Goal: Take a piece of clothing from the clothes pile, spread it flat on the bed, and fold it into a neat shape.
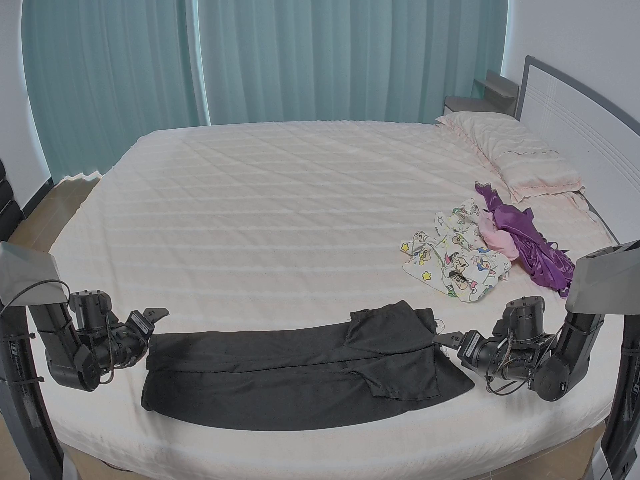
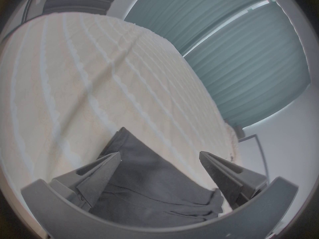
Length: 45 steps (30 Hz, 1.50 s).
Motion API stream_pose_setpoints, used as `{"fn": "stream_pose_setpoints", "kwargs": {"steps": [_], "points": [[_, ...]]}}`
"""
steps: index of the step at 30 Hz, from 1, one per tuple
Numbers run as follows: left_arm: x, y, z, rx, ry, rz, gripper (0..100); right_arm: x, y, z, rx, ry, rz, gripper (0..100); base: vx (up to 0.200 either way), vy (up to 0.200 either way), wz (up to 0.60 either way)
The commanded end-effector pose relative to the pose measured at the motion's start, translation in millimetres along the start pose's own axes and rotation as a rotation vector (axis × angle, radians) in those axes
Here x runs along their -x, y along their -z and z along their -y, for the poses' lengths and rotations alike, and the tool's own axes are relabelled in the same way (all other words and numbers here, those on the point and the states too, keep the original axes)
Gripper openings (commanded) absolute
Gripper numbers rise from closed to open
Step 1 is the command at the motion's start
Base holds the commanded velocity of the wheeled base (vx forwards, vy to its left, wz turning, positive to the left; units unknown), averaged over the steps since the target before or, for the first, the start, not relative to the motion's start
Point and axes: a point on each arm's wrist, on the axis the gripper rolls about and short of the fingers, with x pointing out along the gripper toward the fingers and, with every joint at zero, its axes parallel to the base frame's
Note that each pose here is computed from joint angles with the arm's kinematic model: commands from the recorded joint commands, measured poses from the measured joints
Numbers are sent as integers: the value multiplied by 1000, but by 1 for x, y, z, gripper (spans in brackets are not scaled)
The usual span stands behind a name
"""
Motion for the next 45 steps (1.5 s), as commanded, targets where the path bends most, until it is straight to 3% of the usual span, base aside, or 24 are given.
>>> {"fn": "stream_pose_setpoints", "kwargs": {"steps": [1,9,14,32,33,45], "points": [[26,-28,9,131,133,-39,100,2,-16,-27,58,-78,62,100,0,0,0],[11,-17,2,131,121,-91,100,-47,-22,-57,226,-64,-11,100,0,0,0],[9,-13,1,120,128,-75,100,-77,-25,-63,307,-45,-43,100,0,0,0],[6,-11,1,114,126,-75,100,-105,-26,-47,395,16,-71,100,0,0,0],[5,-10,0,114,126,-77,100,-105,-26,-47,398,17,-72,0,0,0,0],[3,-10,0,110,120,-67,100,-80,-30,-30,371,93,-72,0,0,0,0]]}}
